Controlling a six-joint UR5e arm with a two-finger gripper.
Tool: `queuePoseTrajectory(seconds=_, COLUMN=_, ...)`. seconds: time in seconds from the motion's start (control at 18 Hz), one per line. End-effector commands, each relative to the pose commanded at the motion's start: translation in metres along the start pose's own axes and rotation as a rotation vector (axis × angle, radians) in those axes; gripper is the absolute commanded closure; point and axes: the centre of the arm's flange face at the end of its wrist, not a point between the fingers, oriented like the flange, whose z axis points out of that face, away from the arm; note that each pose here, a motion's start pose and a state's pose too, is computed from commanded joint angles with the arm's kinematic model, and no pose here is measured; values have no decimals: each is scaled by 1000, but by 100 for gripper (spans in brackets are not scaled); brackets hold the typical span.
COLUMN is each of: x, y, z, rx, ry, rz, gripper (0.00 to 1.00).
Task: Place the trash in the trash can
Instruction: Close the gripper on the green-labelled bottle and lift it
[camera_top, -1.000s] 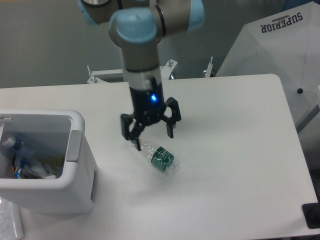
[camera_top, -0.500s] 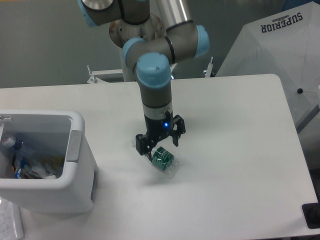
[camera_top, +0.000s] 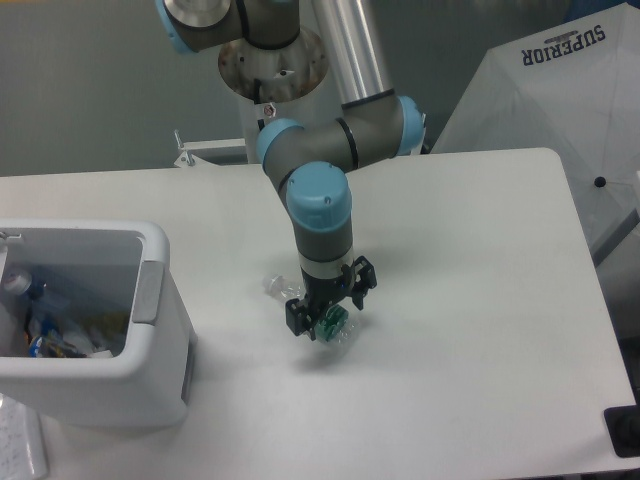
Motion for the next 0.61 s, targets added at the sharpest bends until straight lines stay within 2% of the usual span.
queuePoseTrajectory(seconds=0.44, x=-3, y=-4, z=21, rx=-15, ry=-47, rz=-1, gripper=1)
queuePoseTrajectory(seconds=0.61, x=-2, y=-3, z=22, rx=-18, ry=-49, rz=1, gripper=9)
